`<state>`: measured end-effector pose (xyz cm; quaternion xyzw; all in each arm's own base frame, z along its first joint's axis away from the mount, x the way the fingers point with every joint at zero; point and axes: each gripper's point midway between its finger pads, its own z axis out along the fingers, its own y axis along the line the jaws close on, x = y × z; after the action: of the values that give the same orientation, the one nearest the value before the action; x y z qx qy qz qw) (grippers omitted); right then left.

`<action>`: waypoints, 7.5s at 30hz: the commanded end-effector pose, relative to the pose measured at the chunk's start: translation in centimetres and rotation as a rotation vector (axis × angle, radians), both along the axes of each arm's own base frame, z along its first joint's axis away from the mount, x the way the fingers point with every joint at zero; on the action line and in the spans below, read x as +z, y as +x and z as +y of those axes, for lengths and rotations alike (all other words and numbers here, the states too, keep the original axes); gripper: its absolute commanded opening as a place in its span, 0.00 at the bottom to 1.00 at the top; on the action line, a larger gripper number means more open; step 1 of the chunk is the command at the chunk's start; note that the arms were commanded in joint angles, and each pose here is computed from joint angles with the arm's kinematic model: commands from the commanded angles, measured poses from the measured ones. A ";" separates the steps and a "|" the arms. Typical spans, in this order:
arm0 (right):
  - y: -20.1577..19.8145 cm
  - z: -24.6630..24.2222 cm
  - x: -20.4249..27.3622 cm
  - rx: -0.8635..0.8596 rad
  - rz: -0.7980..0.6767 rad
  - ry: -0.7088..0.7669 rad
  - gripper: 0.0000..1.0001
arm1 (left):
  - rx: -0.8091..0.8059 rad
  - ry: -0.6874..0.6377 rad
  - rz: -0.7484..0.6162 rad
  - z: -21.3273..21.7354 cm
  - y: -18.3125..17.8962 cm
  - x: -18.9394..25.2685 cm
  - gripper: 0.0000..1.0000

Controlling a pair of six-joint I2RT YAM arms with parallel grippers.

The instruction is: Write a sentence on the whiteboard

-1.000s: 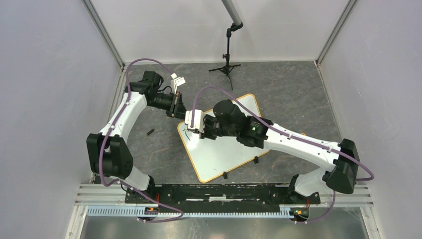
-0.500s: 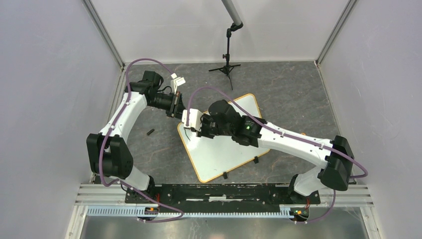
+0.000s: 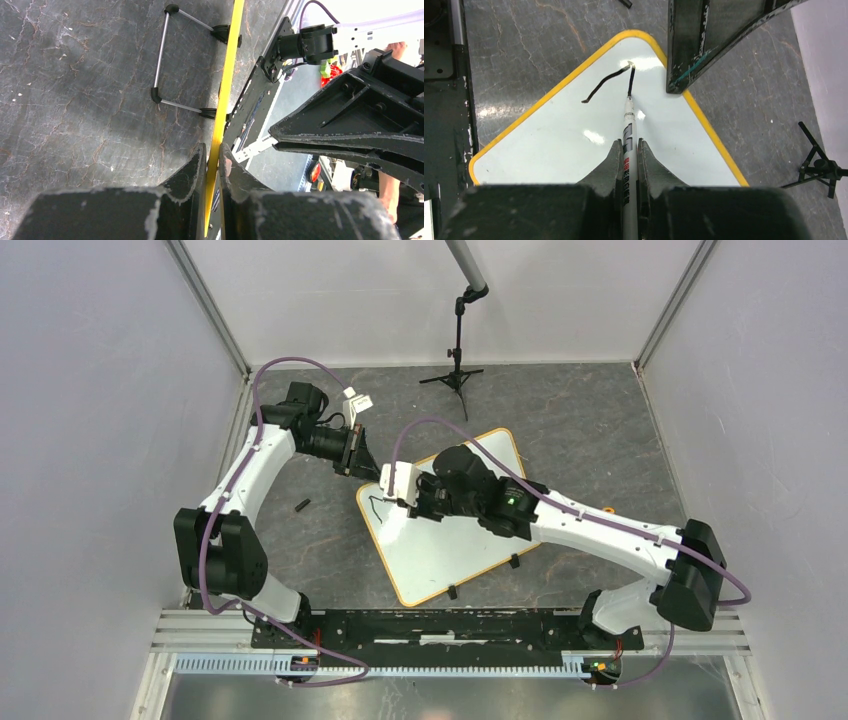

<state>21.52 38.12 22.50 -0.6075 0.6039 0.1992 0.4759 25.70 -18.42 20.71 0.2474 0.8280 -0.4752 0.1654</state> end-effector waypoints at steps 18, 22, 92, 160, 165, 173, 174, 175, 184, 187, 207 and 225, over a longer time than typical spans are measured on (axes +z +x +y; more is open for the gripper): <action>-3.8 0.5 -2.9 0.115 0.074 -0.062 0.00 | -0.020 0.006 -0.065 -0.1 0.5 0.6 0.02; -3.8 1.0 -2.4 0.125 0.073 -0.058 0.00 | -0.020 0.006 -0.064 -0.1 0.5 0.5 0.02; 0.3 -2.0 0.7 -0.019 0.009 0.008 0.00 | -0.018 0.011 -0.060 -0.1 0.6 0.3 0.02; 2.2 -3.2 0.6 -0.028 0.030 -0.017 0.00 | -0.017 0.017 -0.059 0.0 0.5 0.2 0.02; 1.6 -2.9 -0.2 -0.009 0.047 -0.031 0.00 | -0.017 0.017 -0.060 0.0 0.6 0.2 0.02; -0.1 -3.3 -1.9 0.021 0.076 -0.058 0.00 | -0.018 0.018 -0.062 0.0 0.5 0.2 0.03; -0.2 -3.3 -2.1 0.023 0.079 -0.061 0.00 | -0.017 0.018 -0.062 0.0 0.5 0.2 0.02; -0.3 -3.5 -2.2 0.021 0.080 -0.065 0.00 | -0.017 0.018 -0.062 0.0 0.5 0.3 0.02; -0.4 -4.7 -2.3 -0.001 0.061 -0.080 0.00 | -0.016 0.021 -0.067 0.0 0.5 0.3 0.02; -0.2 -5.3 -1.8 -0.016 0.041 -0.085 0.00 | -0.015 0.019 -0.064 0.0 0.5 0.3 0.02; 1.5 -5.0 2.0 -0.054 0.001 -0.011 0.00 | -0.018 0.017 -0.064 -0.1 0.5 0.4 0.02; 1.4 -4.1 0.0 -0.023 0.045 -0.037 0.00 | -0.019 0.019 -0.065 -0.1 0.5 0.3 0.02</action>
<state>22.42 33.46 21.72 -0.6099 0.6303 0.1919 0.4405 25.69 -18.43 20.66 0.2484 0.8287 -0.4736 0.1652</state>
